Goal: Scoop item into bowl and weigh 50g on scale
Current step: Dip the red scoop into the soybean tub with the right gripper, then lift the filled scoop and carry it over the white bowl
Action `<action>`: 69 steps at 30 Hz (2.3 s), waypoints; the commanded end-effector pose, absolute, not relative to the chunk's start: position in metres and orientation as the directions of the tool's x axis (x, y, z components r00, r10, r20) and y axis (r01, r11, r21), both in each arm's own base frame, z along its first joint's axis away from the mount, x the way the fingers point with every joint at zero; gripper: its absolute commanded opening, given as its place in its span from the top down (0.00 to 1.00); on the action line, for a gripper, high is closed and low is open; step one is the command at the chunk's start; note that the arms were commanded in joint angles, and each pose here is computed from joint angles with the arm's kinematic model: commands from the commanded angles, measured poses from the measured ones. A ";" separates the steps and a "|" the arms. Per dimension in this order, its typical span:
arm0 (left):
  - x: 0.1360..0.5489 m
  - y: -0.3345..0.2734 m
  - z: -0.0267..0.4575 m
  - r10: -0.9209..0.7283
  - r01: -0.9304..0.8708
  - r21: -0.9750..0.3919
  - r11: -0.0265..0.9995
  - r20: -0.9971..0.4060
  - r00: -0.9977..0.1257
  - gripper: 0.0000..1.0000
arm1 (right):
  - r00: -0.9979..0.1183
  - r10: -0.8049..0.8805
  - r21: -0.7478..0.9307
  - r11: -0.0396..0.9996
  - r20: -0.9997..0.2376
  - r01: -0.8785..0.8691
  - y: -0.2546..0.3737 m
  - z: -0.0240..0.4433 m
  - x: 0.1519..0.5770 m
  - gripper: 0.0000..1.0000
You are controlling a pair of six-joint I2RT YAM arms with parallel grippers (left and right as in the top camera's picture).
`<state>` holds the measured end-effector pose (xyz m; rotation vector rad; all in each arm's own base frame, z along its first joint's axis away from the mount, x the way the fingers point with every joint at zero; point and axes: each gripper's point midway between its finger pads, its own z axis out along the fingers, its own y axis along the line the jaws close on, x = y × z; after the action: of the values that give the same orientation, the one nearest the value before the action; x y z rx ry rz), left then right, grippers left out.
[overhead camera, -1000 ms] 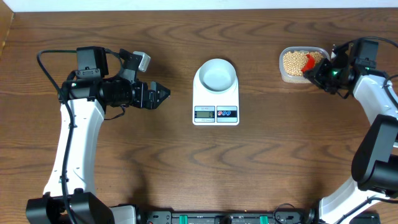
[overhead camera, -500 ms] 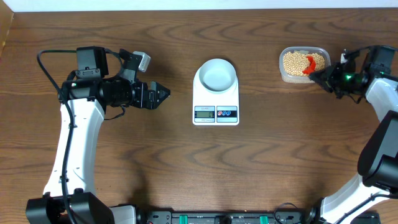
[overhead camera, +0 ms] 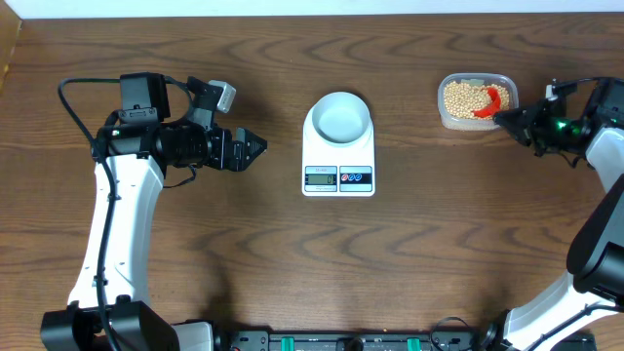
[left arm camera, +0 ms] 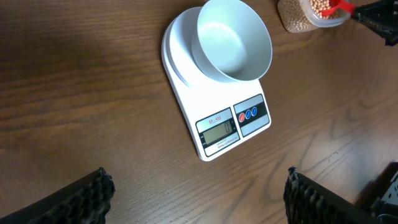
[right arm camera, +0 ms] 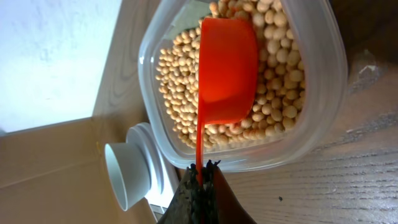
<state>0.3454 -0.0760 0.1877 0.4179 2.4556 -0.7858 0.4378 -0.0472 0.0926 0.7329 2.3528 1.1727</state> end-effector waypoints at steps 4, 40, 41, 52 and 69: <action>0.346 -0.078 0.200 0.144 0.469 -0.423 0.775 -0.604 -0.784 0.10 | -0.781 0.612 0.868 0.447 -0.122 0.216 -0.054 0.102 0.435 0.99; 0.346 -0.078 0.200 0.144 0.469 -0.423 0.775 -0.604 -0.784 0.10 | -0.821 0.560 0.941 0.324 -0.110 0.095 -0.038 0.130 0.429 0.99; 0.346 -0.078 0.200 0.144 0.469 -0.423 0.775 -0.604 -0.784 0.10 | -0.823 0.558 0.943 0.320 -0.109 0.092 -0.037 0.131 0.429 0.99; 0.346 -0.078 0.200 0.144 0.469 -0.423 0.775 -0.604 -0.784 0.10 | -0.855 0.512 0.954 0.287 -0.076 0.087 -0.011 0.135 0.429 0.99; 0.346 -0.078 0.200 0.144 0.469 -0.423 0.775 -0.604 -0.784 0.10 | -0.916 0.388 0.971 0.239 -0.097 -0.001 0.066 0.158 0.448 0.99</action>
<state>0.3455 -0.0760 0.1877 0.4186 2.4547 -0.7852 0.4502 0.0479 0.1546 0.3406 2.1909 1.6263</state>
